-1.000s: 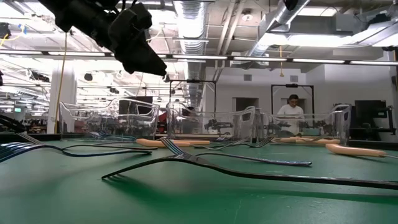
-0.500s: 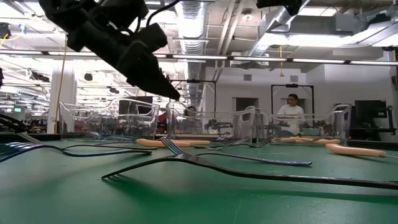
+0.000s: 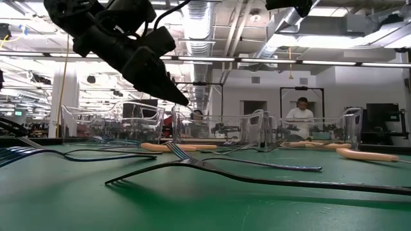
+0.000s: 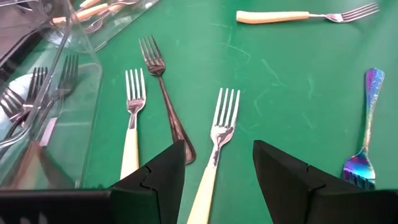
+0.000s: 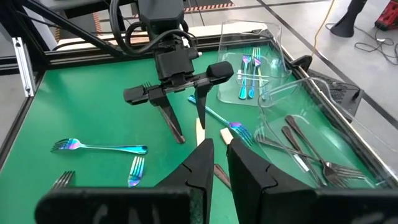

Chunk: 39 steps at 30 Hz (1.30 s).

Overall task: Sort silverware by color (type)
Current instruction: Put the yellow fork into the right transparent bin

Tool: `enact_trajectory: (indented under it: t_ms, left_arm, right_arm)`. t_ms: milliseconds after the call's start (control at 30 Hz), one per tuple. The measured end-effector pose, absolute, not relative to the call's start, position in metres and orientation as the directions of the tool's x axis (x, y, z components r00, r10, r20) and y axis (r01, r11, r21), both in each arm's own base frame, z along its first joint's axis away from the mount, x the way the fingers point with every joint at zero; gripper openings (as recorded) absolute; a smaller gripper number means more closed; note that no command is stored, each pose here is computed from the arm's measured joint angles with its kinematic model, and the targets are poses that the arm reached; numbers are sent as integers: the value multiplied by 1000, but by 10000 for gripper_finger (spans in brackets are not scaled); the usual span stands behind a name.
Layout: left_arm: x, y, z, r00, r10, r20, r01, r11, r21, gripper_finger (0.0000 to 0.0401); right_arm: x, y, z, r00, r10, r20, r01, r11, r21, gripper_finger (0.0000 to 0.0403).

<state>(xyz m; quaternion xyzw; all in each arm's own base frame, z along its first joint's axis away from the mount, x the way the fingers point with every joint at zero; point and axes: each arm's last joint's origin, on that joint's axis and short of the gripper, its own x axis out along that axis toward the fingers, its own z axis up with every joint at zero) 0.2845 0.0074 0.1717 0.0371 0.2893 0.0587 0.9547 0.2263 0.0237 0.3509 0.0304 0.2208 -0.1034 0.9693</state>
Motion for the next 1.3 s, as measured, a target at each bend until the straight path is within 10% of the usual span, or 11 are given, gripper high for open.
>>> enact_trajectory:
  t_ms: [1300]
  left_arm:
    - [297, 10, 151, 830, 112, -547, -52, 991, 124, 172]
  right_arm:
    - [226, 24, 351, 881, -186, -434, 217, 976, 23, 71]
